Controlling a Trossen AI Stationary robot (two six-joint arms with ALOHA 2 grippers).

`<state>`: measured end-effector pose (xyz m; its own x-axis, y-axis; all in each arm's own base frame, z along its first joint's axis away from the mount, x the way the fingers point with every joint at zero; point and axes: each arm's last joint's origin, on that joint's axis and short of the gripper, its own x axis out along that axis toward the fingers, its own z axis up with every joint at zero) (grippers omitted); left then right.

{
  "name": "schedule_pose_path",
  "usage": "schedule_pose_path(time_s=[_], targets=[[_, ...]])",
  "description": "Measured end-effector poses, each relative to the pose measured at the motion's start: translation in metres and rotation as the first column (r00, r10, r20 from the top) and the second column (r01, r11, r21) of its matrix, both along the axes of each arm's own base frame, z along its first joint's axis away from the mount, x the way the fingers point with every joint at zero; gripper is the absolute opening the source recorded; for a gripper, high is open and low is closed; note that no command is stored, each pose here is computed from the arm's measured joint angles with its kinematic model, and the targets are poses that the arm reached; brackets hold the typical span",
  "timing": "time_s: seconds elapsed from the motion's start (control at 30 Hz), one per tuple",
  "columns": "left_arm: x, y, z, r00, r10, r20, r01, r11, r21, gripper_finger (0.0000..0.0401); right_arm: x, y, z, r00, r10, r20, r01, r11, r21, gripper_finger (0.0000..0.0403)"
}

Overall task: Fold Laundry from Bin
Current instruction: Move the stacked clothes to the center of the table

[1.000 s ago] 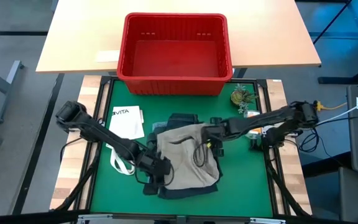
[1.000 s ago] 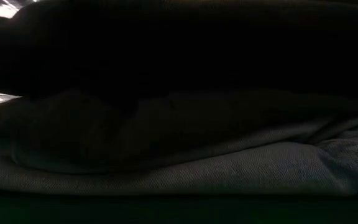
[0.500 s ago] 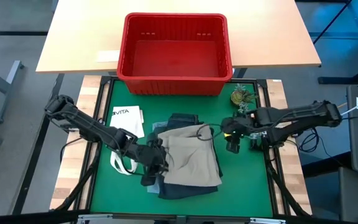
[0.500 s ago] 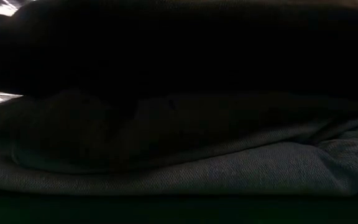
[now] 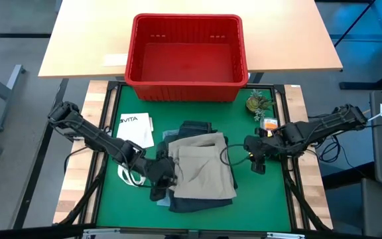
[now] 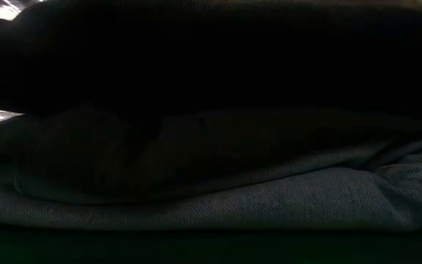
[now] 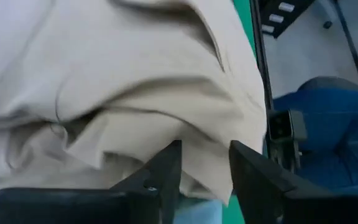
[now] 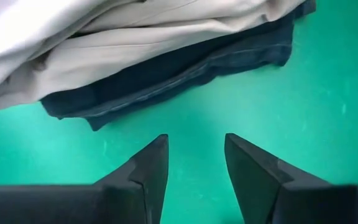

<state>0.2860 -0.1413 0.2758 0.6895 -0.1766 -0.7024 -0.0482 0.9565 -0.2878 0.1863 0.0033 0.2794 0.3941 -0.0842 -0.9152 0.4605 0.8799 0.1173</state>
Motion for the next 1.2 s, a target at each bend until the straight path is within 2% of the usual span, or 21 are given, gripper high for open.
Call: schedule_pose_path(time_s=[0.13, 0.3, 0.4, 0.5, 0.63, 0.77, 0.9, 1.2], targets=[[-0.007, -0.011, -0.001, 1.000, -0.021, -0.019, 0.020, 1.000, -0.011, 0.0163, 0.002, 0.011, -0.001, 1.000, 0.026, 0.010, -0.026, 1.000, 0.011, 0.0159], [-0.015, -0.024, -0.001, 0.997, -0.070, -0.020, 0.070, 0.997, -0.011, 0.0198, 0.010, 0.039, 0.001, 0.982, 0.163, 0.097, -0.166, 0.986, 0.019, 0.0159], [-0.020, -0.034, -0.001, 0.995, -0.097, -0.012, 0.097, 0.995, -0.005, 0.0203, 0.017, 0.059, 0.002, 0.955, 0.238, 0.175, -0.240, 0.971, -0.007, 0.0159], [-0.024, -0.045, -0.001, 0.995, -0.094, 0.032, 0.093, 0.995, 0.022, 0.0202, 0.023, 0.077, -0.003, 0.938, 0.284, 0.201, -0.276, 0.959, -0.067, 0.0159], [-0.025, -0.060, -0.004, 0.992, -0.088, 0.096, 0.083, 0.995, 0.058, 0.0197, 0.031, 0.103, -0.014, 0.913, 0.350, 0.209, -0.325, 0.935, -0.143, 0.0159], [-0.020, -0.076, -0.014, 0.981, -0.126, 0.146, 0.110, 0.987, 0.113, 0.0197, 0.041, 0.128, -0.027, 0.869, 0.444, 0.219, -0.406, 0.892, -0.199, 0.0159], [-0.014, -0.088, -0.030, 0.973, -0.171, 0.154, 0.147, 0.977, 0.154, 0.0196, 0.048, 0.148, -0.043, 0.846, 0.496, 0.197, -0.438, 0.856, -0.274, 0.0159], [-0.008, -0.102, -0.059, 0.979, -0.168, 0.118, 0.139, 0.965, 0.221, 0.0196, 0.059, 0.163, -0.083, 0.869, 0.491, 0.062, -0.431, 0.812, -0.394, 0.0159]])
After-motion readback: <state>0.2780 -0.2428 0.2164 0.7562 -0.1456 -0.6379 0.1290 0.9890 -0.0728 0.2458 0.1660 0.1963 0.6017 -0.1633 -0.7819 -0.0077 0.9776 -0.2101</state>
